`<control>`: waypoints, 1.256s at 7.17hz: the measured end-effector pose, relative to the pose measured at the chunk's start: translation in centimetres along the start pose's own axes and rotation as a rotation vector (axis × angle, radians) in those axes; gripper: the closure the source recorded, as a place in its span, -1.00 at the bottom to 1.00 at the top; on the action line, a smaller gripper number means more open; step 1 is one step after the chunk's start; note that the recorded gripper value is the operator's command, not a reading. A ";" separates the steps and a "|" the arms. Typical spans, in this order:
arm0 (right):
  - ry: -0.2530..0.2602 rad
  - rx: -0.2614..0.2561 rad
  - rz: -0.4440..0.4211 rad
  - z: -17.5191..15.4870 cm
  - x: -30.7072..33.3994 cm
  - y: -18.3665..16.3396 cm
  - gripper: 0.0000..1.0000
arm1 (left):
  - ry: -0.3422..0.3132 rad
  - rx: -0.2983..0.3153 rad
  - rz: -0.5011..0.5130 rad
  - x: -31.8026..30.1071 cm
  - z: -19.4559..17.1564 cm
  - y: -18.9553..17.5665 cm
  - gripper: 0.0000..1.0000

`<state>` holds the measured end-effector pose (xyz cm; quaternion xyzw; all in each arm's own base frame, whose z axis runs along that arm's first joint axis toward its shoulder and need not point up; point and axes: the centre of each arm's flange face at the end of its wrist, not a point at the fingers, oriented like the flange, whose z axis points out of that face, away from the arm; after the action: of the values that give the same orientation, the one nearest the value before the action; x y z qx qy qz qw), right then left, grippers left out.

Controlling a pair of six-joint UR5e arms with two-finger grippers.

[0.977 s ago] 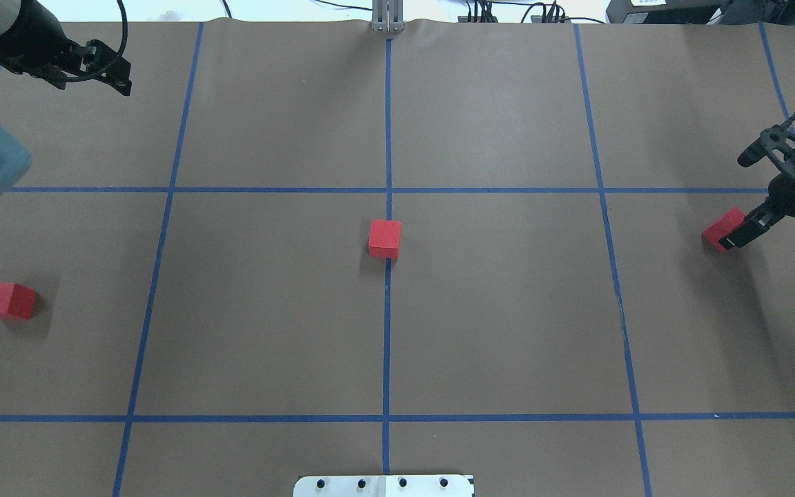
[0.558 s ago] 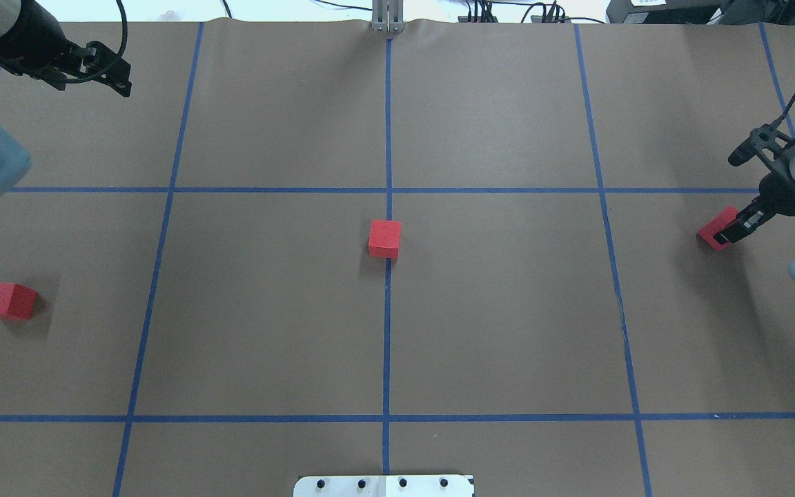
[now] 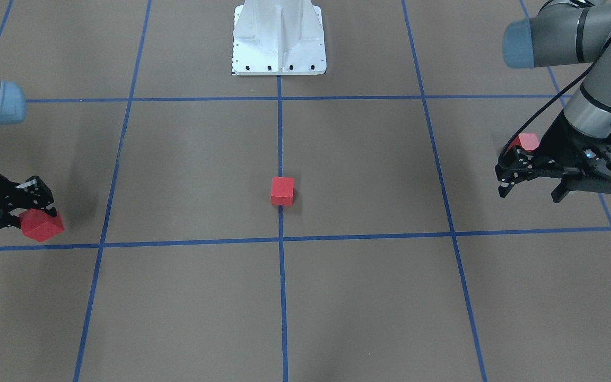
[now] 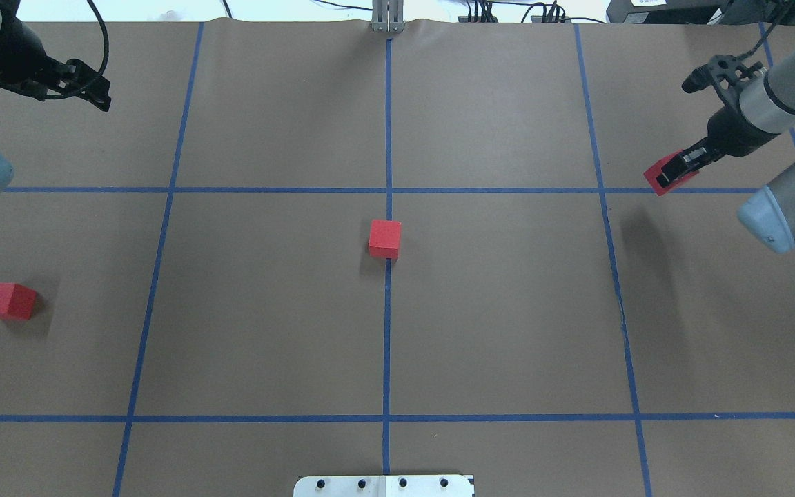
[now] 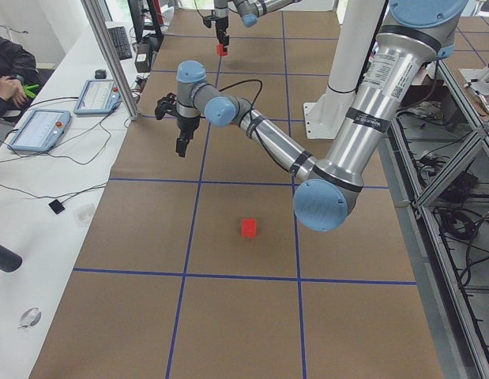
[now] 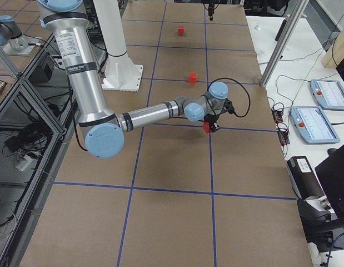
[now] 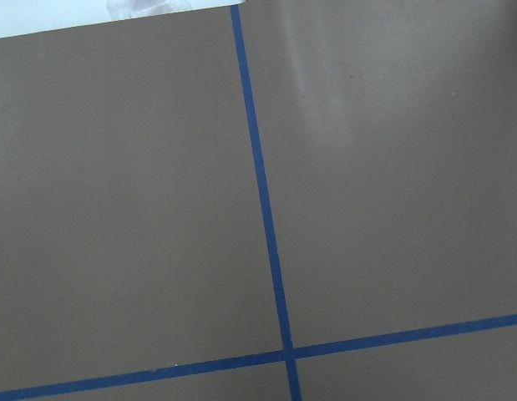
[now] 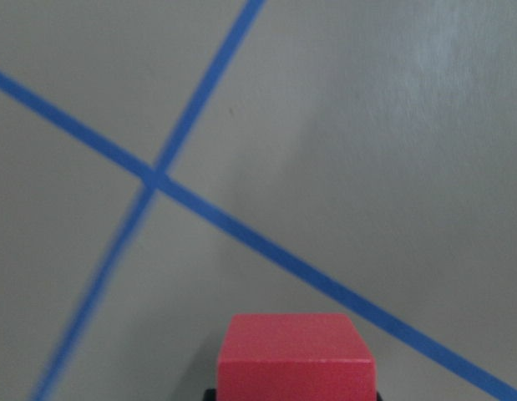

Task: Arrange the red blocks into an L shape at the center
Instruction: 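Lift the cube and carry it with the right gripper toward the center cube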

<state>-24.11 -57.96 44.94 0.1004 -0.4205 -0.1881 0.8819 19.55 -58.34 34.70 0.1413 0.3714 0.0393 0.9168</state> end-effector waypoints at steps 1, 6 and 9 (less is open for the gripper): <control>-0.007 -0.016 0.042 -2.3 -5.1 -2.3 1.00 | -0.007 0.001 0.016 -2.1 0.8 0.8 -0.99; -0.048 -0.055 0.324 -0.2 -32.9 -2.9 1.00 | -0.034 0.001 0.053 -8.0 1.7 1.4 -0.99; -0.002 -0.034 0.420 4.8 -45.3 -2.6 1.00 | -0.007 -0.012 0.044 -10.0 1.2 1.2 -0.99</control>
<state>-54.54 -41.52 15.16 -0.0047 -0.4298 -0.0076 0.9029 13.19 -59.26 42.53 0.1440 0.3650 0.0610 0.9178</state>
